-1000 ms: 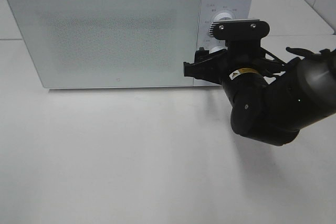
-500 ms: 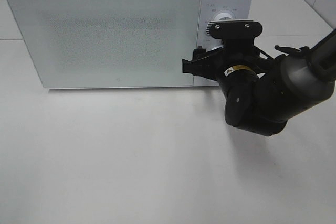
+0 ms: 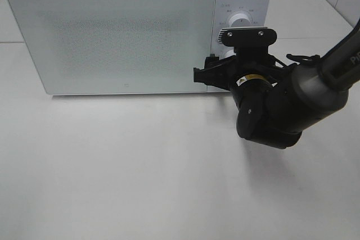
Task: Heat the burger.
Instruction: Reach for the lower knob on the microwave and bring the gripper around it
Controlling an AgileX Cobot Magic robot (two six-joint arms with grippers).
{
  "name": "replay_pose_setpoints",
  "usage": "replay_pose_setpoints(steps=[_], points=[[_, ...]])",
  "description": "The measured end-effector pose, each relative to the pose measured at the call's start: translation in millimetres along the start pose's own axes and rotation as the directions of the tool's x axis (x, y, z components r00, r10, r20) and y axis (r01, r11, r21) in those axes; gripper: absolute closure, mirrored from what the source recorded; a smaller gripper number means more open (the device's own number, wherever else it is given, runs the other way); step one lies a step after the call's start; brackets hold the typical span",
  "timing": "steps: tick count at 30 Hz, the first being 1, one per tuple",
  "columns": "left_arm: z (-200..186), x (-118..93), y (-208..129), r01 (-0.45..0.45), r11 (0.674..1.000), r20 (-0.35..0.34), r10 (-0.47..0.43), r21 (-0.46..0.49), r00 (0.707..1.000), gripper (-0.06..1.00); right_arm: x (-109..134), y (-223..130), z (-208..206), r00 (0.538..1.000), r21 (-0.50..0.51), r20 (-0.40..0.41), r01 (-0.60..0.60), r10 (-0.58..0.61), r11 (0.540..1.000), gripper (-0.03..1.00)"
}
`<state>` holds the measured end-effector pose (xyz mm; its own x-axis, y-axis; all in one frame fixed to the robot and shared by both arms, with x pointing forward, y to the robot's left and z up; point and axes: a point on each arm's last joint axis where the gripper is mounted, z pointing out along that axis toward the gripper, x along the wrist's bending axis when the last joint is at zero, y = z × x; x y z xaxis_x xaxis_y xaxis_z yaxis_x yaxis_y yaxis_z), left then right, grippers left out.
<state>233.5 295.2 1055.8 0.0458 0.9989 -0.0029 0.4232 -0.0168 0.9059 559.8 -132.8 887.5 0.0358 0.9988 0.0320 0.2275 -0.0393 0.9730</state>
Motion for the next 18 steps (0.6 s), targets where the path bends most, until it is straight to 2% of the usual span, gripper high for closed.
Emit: replay_pose_setpoints(steps=[12, 16, 17, 18], points=[[0.0, 0.0, 0.0, 0.0, 1.0, 0.0, 0.0, 0.0, 1.0, 0.05, 0.8, 1.5, -0.6, 1.0, -0.025, 0.002, 0.003, -0.003, 1.0, 0.26], [0.0, 0.0, 0.0, 0.0, 1.0, 0.0, 0.0, 0.0, 1.0, 0.05, 0.7, 1.9, -0.6, 1.0, -0.029, 0.002, 0.004, -0.004, 1.0, 0.34], [0.0, 0.0, 0.0, 0.0, 1.0, 0.0, 0.0, 0.0, 1.0, 0.05, 1.0, 1.9, -0.8, 1.0, -0.03, 0.001, 0.004, -0.004, 1.0, 0.39], [0.0, 0.0, 0.0, 0.0, 1.0, 0.0, 0.0, 0.0, 1.0, 0.05, 1.0, 1.9, -0.8, 1.0, -0.03, 0.001, 0.004, -0.004, 1.0, 0.39]])
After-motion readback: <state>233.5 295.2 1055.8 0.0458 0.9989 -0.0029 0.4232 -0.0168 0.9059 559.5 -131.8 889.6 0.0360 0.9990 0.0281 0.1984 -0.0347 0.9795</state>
